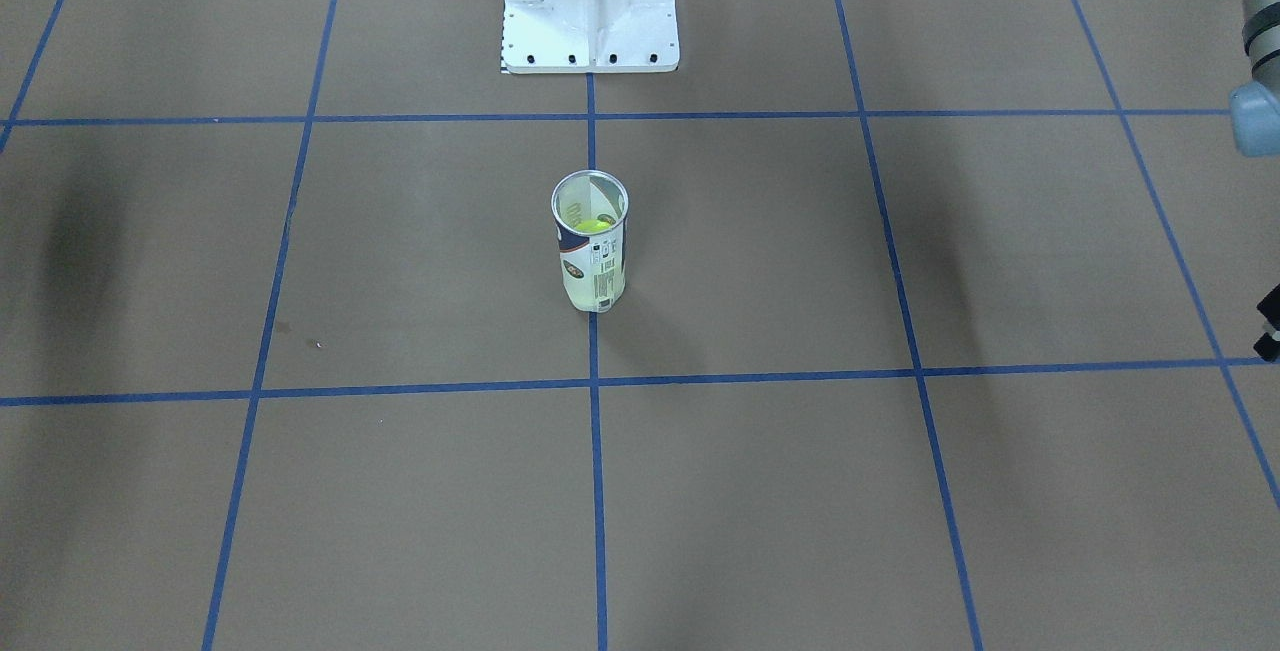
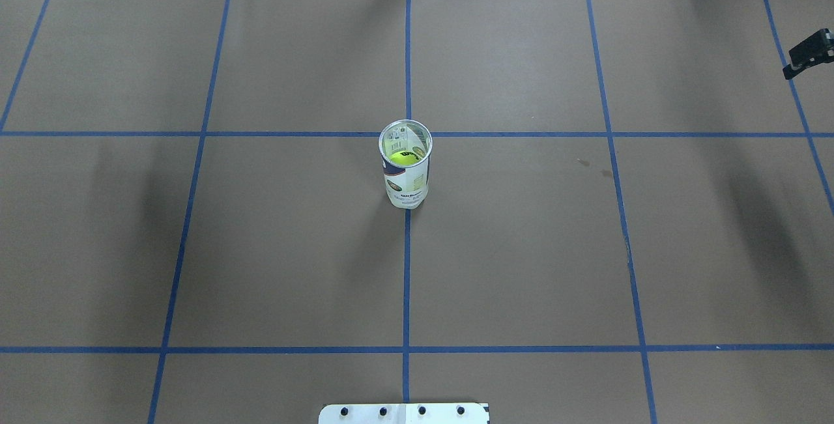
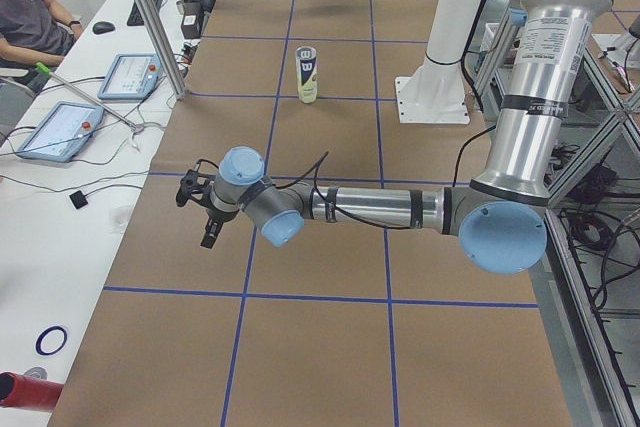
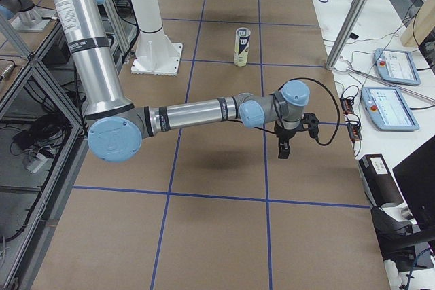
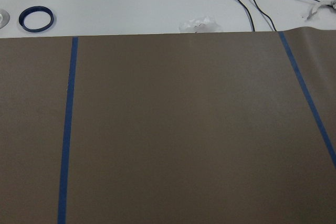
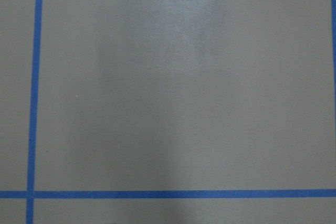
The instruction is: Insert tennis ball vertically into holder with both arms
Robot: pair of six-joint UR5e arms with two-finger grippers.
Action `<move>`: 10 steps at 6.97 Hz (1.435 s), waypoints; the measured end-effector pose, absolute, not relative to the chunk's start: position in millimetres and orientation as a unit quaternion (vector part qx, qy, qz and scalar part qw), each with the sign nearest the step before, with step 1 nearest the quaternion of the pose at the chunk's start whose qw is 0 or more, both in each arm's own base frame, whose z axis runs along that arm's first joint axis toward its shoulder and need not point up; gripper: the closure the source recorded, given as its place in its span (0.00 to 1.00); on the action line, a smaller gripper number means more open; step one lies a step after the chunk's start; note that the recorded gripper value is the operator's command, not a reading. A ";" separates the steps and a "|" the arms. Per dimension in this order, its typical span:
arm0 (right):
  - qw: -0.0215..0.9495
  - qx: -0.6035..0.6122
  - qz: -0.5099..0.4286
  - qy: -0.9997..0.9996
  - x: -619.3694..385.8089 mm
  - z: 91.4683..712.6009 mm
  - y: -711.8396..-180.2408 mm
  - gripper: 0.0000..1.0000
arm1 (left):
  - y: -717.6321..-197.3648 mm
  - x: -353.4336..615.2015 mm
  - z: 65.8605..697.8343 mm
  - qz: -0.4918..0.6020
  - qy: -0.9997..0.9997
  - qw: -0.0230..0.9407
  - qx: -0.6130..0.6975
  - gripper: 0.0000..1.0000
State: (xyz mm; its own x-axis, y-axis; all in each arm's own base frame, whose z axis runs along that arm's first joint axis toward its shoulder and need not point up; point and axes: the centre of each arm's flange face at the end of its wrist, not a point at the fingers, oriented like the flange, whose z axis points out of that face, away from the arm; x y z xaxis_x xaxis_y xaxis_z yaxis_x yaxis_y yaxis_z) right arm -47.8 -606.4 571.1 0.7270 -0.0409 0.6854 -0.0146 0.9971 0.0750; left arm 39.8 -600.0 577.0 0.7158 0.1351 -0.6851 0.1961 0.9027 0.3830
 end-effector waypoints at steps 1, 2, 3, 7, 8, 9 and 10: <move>0.930 0.038 -0.019 -0.365 -30.3 591.6 -596.3 0.02 | -596.6 31.3 580.4 -0.001 0.360 0.913 0.192 0.01; 0.931 0.036 -0.025 -0.363 -13.3 610.4 -583.8 0.02 | -586.1 27.3 590.4 0.002 0.357 0.920 0.163 0.01; 0.931 0.035 -0.027 -0.362 0.5 623.5 -573.3 0.02 | -575.4 18.1 601.4 -0.033 0.372 0.920 0.117 0.01; 0.931 0.031 -0.026 -0.364 11.1 633.4 -562.0 0.01 | -544.8 -24.3 604.8 -0.101 0.454 0.885 0.019 0.01; 0.931 0.028 -0.026 -0.364 11.4 635.9 -560.3 0.01 | -536.4 -28.5 615.8 -0.069 0.441 0.894 0.031 0.01; 0.931 0.026 -0.026 -0.364 11.4 637.9 -559.2 0.01 | -532.5 -34.0 624.3 -0.039 0.418 0.907 0.043 0.01; 0.931 0.026 -0.026 -0.364 11.5 638.3 -558.9 0.01 | -531.3 -39.1 630.8 -0.016 0.394 0.918 0.050 0.01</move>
State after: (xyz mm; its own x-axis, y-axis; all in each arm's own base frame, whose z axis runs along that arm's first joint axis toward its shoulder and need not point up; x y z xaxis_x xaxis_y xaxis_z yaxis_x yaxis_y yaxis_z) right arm 11.5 -558.9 638.3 0.7337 -0.0675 0.6761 0.0296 0.9973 0.0675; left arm -39.1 -531.3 630.8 0.6886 0.0098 -0.7251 0.0683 0.9946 0.0783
